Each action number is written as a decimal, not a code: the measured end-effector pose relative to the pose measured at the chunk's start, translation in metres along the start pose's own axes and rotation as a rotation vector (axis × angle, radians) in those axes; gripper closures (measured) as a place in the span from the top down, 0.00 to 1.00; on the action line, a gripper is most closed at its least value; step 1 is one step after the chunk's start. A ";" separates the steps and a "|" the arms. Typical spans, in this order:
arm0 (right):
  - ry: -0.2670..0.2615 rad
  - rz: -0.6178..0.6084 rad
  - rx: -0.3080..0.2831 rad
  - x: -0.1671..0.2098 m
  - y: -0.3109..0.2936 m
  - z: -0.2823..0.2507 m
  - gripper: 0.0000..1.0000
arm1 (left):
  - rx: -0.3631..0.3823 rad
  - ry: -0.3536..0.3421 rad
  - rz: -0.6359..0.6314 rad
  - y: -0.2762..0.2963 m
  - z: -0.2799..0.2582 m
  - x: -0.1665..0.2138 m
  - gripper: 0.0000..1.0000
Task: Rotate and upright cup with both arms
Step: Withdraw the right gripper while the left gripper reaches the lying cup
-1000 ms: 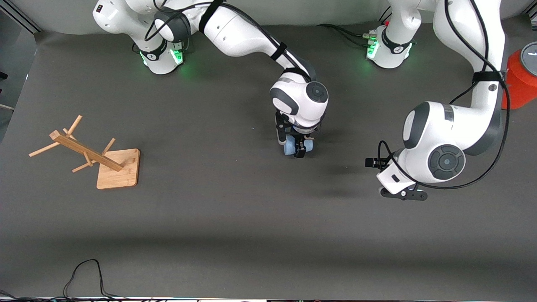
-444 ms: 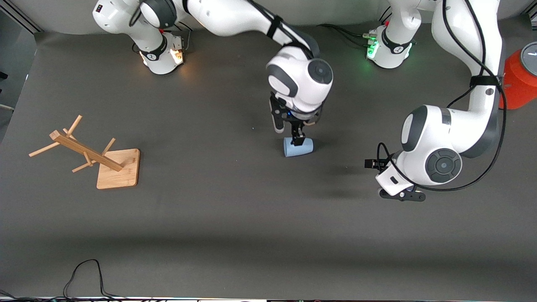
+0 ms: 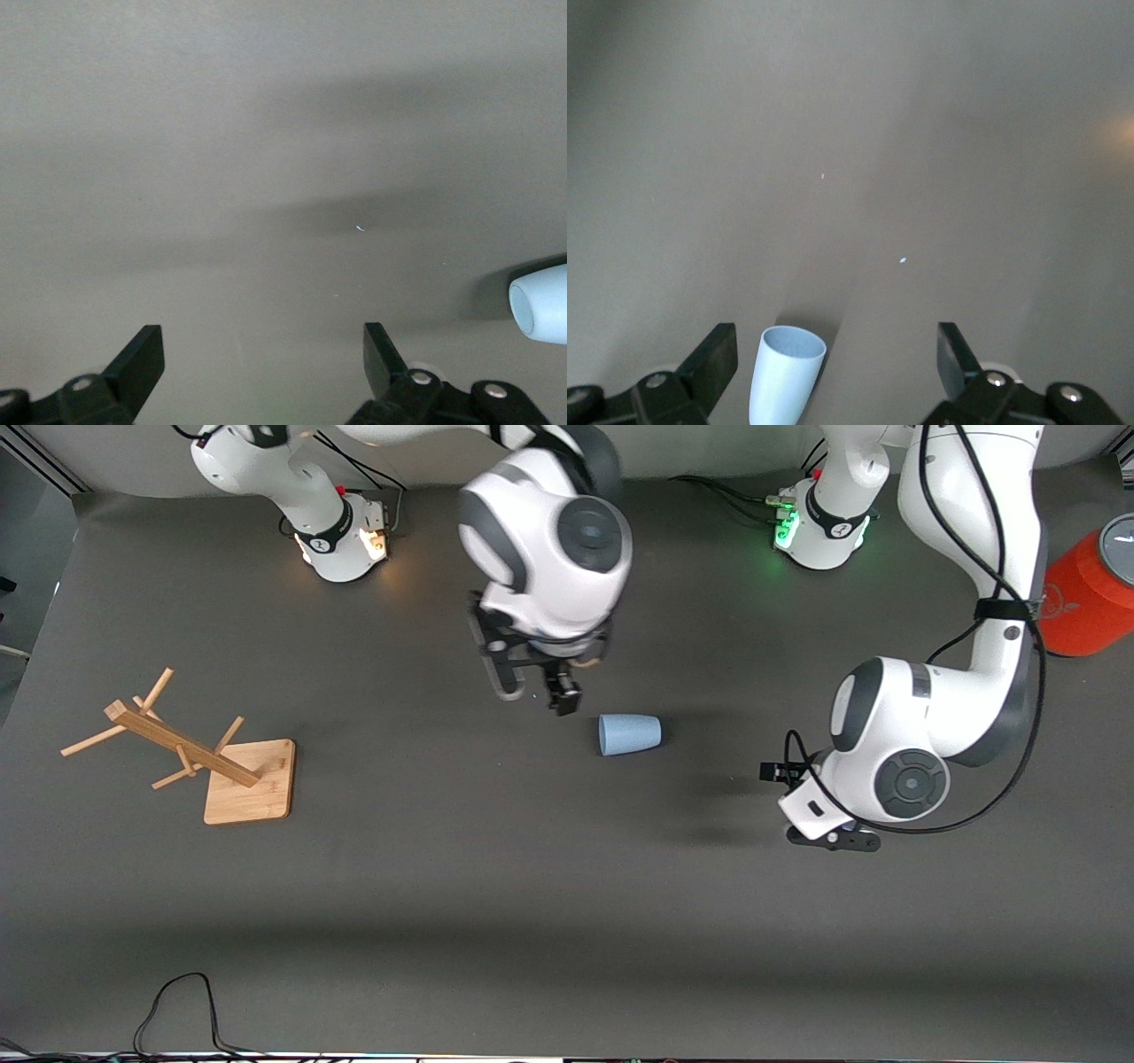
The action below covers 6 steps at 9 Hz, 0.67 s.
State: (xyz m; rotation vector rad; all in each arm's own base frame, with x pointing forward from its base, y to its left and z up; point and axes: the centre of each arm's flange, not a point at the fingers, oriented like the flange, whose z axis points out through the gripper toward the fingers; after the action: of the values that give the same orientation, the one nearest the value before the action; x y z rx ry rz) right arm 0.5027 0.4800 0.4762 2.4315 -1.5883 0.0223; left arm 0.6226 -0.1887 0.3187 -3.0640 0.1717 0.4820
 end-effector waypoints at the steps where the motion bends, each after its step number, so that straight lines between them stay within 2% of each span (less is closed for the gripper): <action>1: -0.016 -0.068 -0.024 0.040 0.006 -0.013 1.00 | 0.055 0.007 0.001 0.033 0.003 -0.006 1.00; 3: -0.062 -0.192 -0.052 0.131 0.019 -0.038 1.00 | 0.176 0.058 0.047 0.126 0.009 -0.028 1.00; 5: -0.115 -0.312 -0.037 0.224 0.037 -0.054 1.00 | 0.302 0.132 0.086 0.211 0.017 -0.051 1.00; 6: -0.141 -0.379 -0.025 0.270 0.050 -0.056 1.00 | 0.358 0.148 0.095 0.251 0.024 -0.061 1.00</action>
State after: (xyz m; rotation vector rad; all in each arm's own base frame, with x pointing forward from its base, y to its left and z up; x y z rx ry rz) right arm 0.5743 0.2290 0.5783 2.7232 -1.1415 -0.2377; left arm 0.5291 -0.4301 0.3103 -2.7453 0.3654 0.1999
